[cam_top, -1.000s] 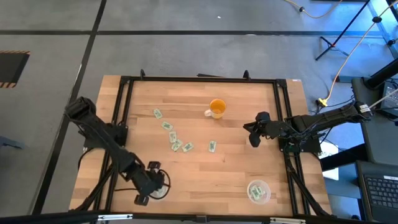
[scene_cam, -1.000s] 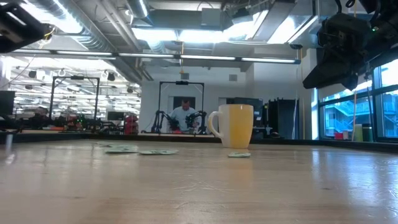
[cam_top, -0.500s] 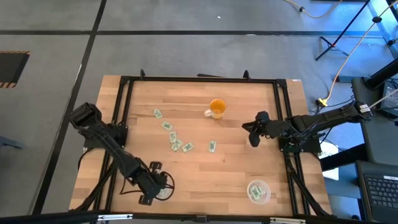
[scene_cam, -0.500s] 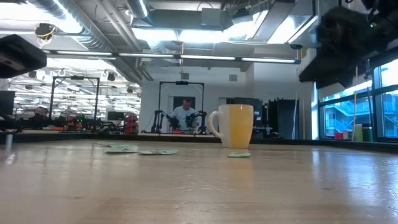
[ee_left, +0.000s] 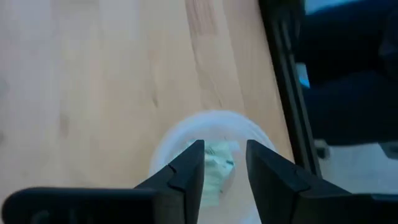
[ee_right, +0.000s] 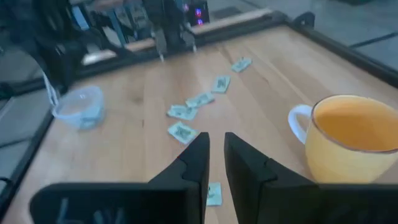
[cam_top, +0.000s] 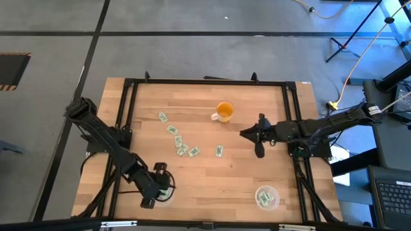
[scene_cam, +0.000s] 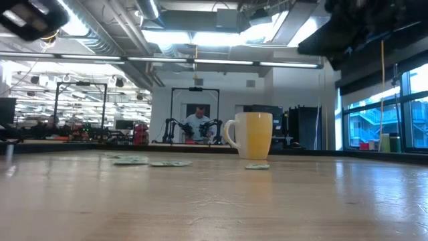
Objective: Pick and place items into bin
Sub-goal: Put the stevia packet into the right transparent bin
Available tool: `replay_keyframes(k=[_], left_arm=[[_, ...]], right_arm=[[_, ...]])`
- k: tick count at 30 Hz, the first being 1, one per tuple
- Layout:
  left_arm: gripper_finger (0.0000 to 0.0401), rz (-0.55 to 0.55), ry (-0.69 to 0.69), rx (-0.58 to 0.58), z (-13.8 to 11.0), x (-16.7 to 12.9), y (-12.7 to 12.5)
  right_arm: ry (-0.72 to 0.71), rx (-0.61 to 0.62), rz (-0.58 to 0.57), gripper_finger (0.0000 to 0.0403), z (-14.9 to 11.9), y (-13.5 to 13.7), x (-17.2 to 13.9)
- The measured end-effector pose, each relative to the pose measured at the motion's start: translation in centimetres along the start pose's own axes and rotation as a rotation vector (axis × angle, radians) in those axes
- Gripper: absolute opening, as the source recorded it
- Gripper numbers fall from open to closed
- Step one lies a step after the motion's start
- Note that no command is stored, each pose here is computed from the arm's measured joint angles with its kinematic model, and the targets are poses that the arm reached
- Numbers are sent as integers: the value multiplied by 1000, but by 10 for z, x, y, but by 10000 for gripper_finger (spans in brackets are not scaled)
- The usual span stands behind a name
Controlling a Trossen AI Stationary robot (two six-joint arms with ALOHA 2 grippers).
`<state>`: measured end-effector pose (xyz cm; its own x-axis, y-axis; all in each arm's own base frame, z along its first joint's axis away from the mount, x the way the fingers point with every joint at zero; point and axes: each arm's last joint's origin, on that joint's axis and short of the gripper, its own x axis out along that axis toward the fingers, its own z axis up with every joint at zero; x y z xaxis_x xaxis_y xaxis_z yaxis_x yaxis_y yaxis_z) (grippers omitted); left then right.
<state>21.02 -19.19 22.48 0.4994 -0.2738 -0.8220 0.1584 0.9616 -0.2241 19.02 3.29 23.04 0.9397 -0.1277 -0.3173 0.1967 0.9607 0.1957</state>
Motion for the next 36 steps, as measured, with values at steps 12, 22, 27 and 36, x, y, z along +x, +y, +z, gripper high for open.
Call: replay_keyframes(k=[12, 22, 27, 36], left_arm=[[116, 440, -330, 16, 3, -59, 27], [116, 646, -280, -49, -6, -56, 56], [116, 681, -257, -105, -24, -50, 77], [116, 474, -373, -160, -51, -45, 101]], right_arm=[[135, 87, -56, 53, 1, 20, 53], [274, -44, -104, 101, -38, 19, 90], [290, -53, -110, 173, -46, 19, 96], [279, -61, -104, 227, -52, 20, 104]])
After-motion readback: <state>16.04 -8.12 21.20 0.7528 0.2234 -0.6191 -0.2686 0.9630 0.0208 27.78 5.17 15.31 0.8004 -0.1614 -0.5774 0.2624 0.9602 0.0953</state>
